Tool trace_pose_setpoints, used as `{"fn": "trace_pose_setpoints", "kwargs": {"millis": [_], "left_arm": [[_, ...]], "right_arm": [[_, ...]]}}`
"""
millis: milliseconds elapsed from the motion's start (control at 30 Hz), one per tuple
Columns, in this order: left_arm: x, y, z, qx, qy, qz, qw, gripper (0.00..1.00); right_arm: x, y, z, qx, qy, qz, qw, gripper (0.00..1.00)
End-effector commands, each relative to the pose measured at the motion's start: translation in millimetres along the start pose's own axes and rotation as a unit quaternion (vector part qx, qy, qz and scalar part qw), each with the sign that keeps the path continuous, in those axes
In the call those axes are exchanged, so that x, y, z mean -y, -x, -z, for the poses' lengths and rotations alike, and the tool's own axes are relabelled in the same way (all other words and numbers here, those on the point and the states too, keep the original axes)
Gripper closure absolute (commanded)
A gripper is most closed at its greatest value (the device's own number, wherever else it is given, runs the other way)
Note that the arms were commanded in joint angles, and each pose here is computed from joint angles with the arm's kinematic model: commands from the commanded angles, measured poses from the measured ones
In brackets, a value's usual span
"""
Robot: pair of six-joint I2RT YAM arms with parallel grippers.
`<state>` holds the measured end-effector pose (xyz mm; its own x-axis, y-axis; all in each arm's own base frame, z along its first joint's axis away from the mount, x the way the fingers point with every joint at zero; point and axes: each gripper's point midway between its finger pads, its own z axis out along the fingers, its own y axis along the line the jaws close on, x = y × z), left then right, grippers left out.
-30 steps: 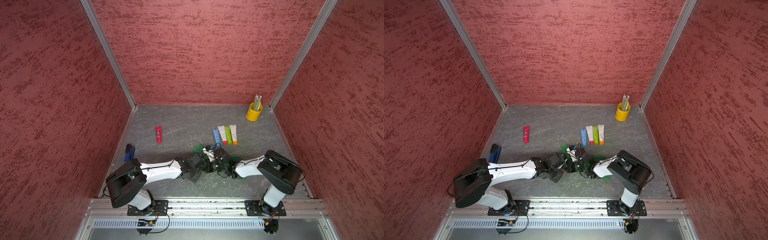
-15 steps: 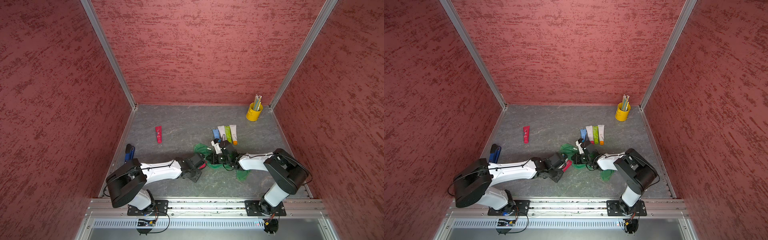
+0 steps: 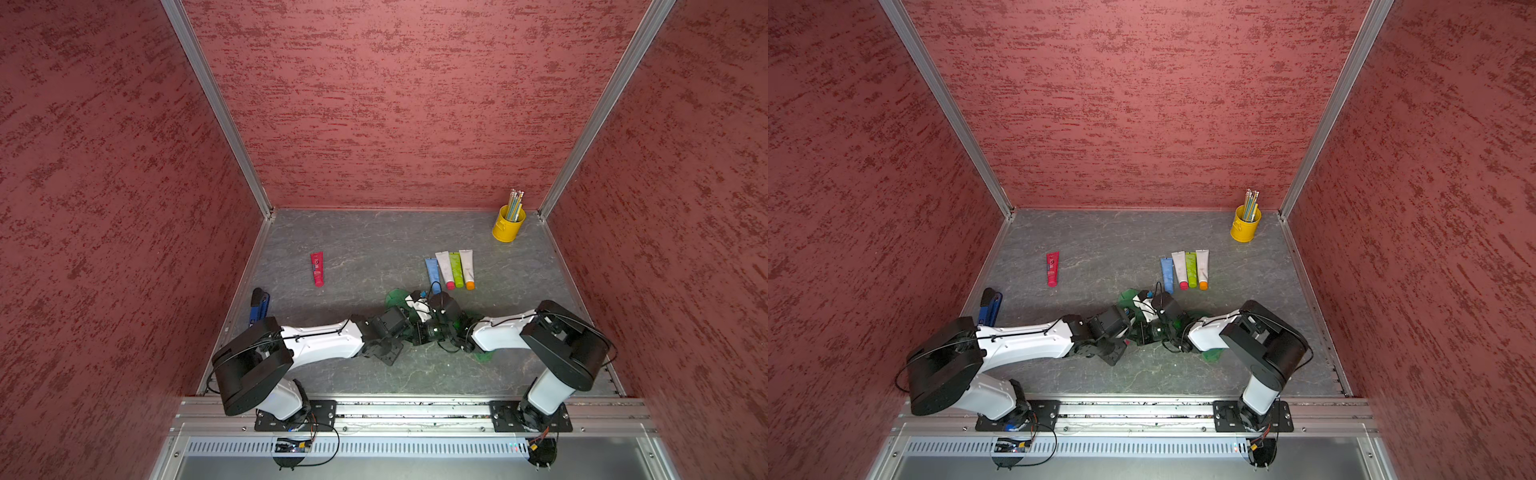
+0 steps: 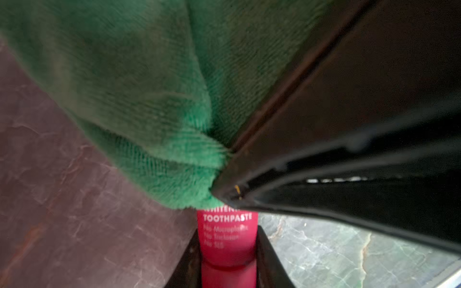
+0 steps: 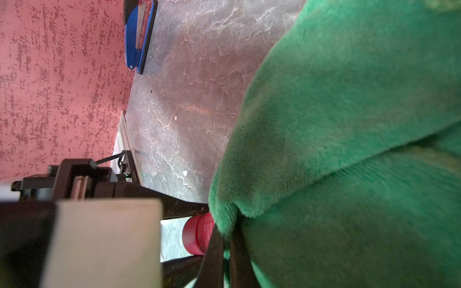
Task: Wipe the surface of the toothpaste tube
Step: Wipe the dirt from the toothpaste tube.
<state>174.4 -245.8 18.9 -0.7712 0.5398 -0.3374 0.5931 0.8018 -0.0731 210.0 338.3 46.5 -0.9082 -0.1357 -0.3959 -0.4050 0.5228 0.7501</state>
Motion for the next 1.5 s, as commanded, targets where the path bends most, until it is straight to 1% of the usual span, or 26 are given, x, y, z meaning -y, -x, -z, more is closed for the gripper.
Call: {"fn": "trace_pose_setpoints", "kwargs": {"millis": [0,133,200,267,367,433,633,700,767,900,967,1100,1200,1333,1467], "left_arm": [[2.4,7.1,0.4,0.016,-0.003,-0.003,1.0,0.89],[2.1,6.6,1.0,0.018,-0.003,-0.003,1.0,0.9],[2.2,6.8,0.8,0.018,-0.002,-0.003,1.0,0.9],[2.2,6.6,0.0,0.016,-0.002,-0.003,1.0,0.9],[2.4,7.5,0.4,0.017,-0.002,-0.003,1.0,0.9],[2.2,6.9,0.2,0.017,-0.002,-0.004,1.0,0.9],[2.2,7.0,0.0,0.016,-0.002,-0.003,1.0,0.91],[2.2,7.4,0.5,0.017,-0.002,-0.004,1.0,0.91],[2.2,6.9,-0.1,0.016,-0.001,-0.004,1.0,0.91],[2.6,6.7,1.1,0.019,-0.002,-0.004,1.0,0.91],[2.6,6.6,1.7,0.02,-0.002,-0.004,1.0,0.91],[2.9,6.7,1.6,0.02,-0.002,-0.005,1.0,0.91],[2.8,6.6,1.7,0.02,-0.002,-0.005,1.0,0.91],[3.6,7.0,0.5,0.017,-0.003,-0.006,1.0,0.91],[3.7,6.7,-0.5,0.015,-0.001,-0.007,1.0,0.91]], "right_arm": [[34.9,-18.9,5.6,-0.04,-0.038,-0.036,0.998,1.0],[68.2,18.8,24.4,0.015,-0.099,-0.042,0.994,1.0],[71.3,31.4,28.1,0.029,-0.105,-0.039,0.993,1.0],[68.4,36.1,24.7,0.028,-0.095,-0.038,0.994,1.0],[60.2,27.8,17.1,0.013,-0.062,-0.045,0.997,1.0],[50.1,14.8,11.7,-0.003,-0.043,-0.044,0.998,1.0],[-5.0,-36.1,-2.5,-0.062,0.048,-0.044,0.996,1.0],[-18.2,-48.3,-5.5,-0.077,0.069,-0.041,0.994,1.0],[-19.7,-52.9,-6.7,-0.082,0.072,-0.04,0.993,1.0],[7.1,-36.2,-0.9,-0.058,0.033,-0.046,0.997,1.0],[26.2,-16.6,9.4,-0.029,0.011,-0.057,0.998,1.0],[77.2,29.0,34.6,0.03,-0.083,-0.068,0.994,1.0],[85.5,50.5,43.0,0.054,-0.108,-0.064,0.991,1.0],[73.8,52.6,34.7,0.053,-0.073,-0.064,0.994,1.0],[52.3,32.8,19.4,0.024,-0.031,-0.057,0.998,1.0]]}}
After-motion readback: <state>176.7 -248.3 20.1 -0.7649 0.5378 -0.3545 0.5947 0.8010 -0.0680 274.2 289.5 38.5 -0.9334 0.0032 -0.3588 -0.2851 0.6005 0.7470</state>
